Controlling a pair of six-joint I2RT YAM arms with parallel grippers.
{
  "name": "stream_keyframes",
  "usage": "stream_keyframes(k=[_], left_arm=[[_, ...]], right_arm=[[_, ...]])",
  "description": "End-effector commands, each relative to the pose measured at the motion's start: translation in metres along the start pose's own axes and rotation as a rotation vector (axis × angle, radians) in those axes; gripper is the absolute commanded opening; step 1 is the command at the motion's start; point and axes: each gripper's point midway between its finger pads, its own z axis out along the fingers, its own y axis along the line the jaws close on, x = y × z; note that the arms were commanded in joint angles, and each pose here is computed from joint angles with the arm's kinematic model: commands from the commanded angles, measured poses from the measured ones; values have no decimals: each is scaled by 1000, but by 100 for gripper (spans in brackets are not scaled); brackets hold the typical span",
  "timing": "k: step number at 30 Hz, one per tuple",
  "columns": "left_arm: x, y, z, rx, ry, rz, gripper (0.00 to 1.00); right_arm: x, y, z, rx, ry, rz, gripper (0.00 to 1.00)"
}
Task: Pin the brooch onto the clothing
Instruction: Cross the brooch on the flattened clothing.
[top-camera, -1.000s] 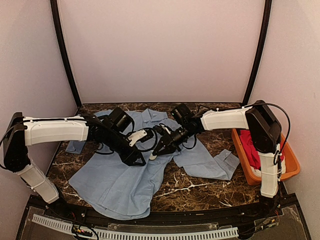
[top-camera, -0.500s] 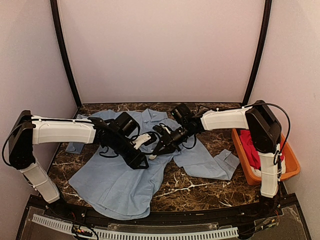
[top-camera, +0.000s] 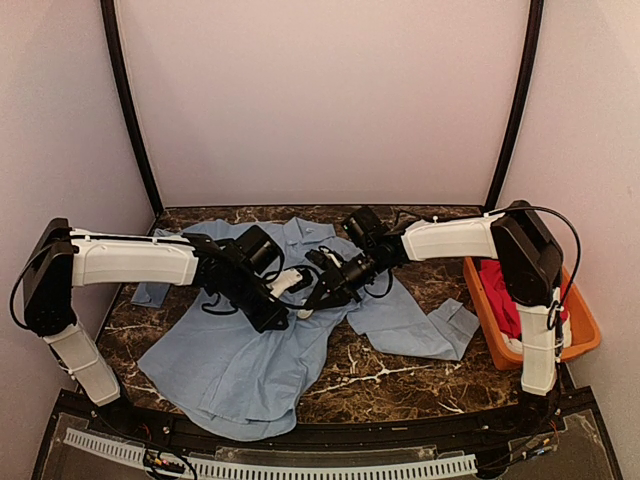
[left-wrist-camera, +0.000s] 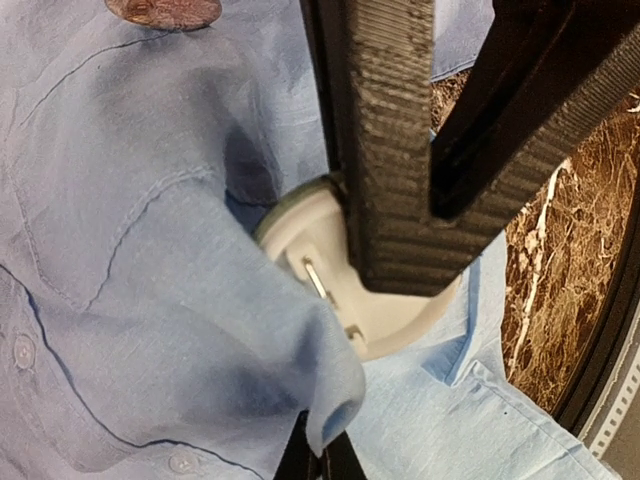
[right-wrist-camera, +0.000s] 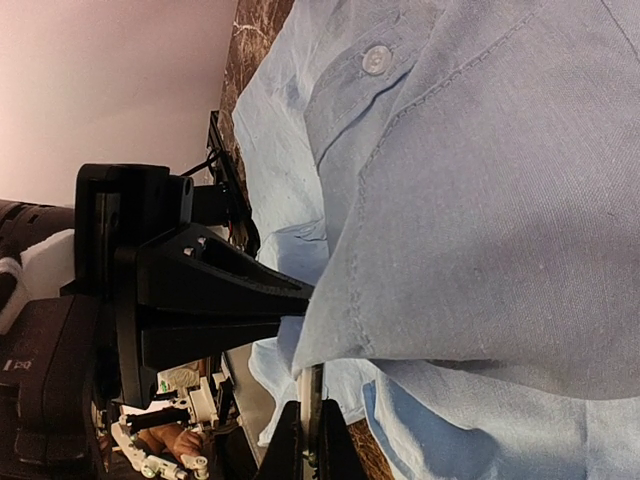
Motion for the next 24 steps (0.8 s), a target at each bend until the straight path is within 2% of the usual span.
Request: stream_keyframes(k=[1,10,24], left_arm=[[-4,4,-7,-37,4,20,1],[-10,16,-16,-118,-19,26,1],[-20,7,-20,-67,-85,29,1]], right_arm=[[5,18,-10,-23,-2,-47,0],[20,16,-2,-9,45,-68,0],[22,14,17,5,86,-82,0]])
